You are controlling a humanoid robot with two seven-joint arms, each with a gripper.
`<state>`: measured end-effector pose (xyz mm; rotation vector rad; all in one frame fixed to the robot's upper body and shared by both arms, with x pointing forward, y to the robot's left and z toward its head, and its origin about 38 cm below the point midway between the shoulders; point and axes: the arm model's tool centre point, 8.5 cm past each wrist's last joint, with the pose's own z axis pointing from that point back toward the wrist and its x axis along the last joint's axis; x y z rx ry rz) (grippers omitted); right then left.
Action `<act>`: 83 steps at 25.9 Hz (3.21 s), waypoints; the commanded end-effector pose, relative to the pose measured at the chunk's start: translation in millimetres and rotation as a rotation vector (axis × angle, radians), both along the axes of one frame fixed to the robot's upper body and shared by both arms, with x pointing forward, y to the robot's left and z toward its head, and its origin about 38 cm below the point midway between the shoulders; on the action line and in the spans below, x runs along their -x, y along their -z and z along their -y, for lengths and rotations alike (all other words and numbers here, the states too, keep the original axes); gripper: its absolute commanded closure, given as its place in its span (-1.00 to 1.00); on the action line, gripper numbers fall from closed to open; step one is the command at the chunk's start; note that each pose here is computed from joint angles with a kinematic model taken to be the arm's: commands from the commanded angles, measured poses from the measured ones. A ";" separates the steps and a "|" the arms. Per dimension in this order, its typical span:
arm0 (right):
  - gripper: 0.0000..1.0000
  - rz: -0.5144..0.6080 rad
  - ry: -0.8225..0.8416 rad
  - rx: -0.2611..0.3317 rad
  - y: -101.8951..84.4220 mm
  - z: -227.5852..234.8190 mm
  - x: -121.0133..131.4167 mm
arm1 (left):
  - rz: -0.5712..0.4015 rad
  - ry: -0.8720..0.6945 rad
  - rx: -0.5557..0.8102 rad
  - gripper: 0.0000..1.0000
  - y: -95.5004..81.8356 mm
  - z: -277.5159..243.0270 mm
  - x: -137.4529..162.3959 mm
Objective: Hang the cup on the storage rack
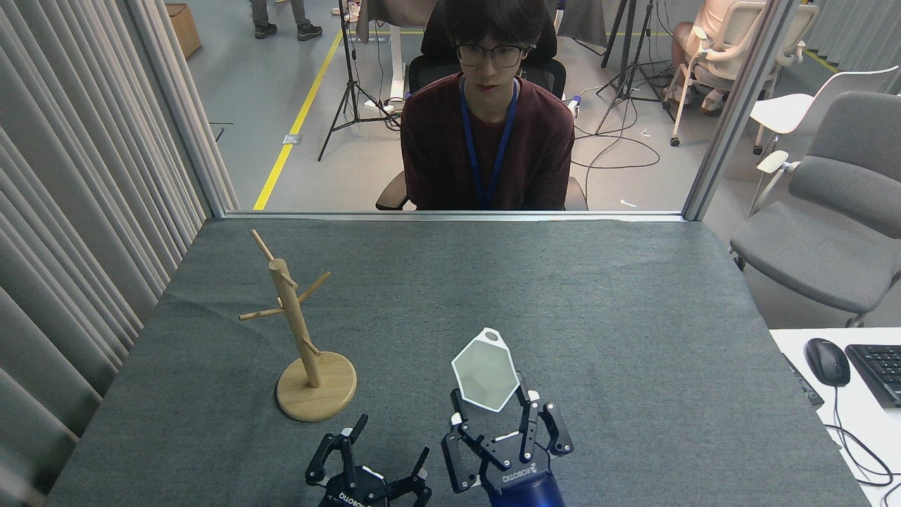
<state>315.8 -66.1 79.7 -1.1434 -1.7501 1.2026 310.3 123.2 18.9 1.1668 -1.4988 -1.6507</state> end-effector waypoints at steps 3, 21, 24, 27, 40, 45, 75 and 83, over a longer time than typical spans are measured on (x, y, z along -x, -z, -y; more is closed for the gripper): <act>0.09 -0.011 -0.057 0.016 3.7 -30.9 13.0 | 0.025 0.037 -0.004 -0.99 -7.4 14.4 -4.8; 0.08 -0.029 -0.117 0.026 11.2 -53.1 27.4 | 0.035 0.061 0.003 -0.99 -10.6 24.2 -1.8; 0.08 -0.030 -0.140 0.054 15.2 -60.3 31.8 | 0.039 0.061 0.006 -0.99 -11.9 24.8 -3.3; 0.08 -0.031 -0.148 0.055 16.0 -62.8 34.2 | 0.048 0.062 0.008 -0.98 -14.6 25.5 -5.9; -0.68 -0.033 -0.143 0.053 16.2 -61.6 33.5 | 0.052 0.059 0.007 -0.03 -15.3 25.0 -7.7; -0.96 0.045 -0.149 0.013 2.3 -61.4 35.1 | 0.052 0.059 0.007 -0.03 -15.2 25.0 -8.6; -0.96 -0.166 0.291 0.092 52.6 71.5 -45.5 | 0.368 -0.497 -0.366 -0.05 -81.6 -154.5 -81.9; -0.96 -0.177 0.291 0.097 56.9 74.1 -41.3 | 0.336 -0.493 -0.426 -0.07 -66.2 -151.3 -84.4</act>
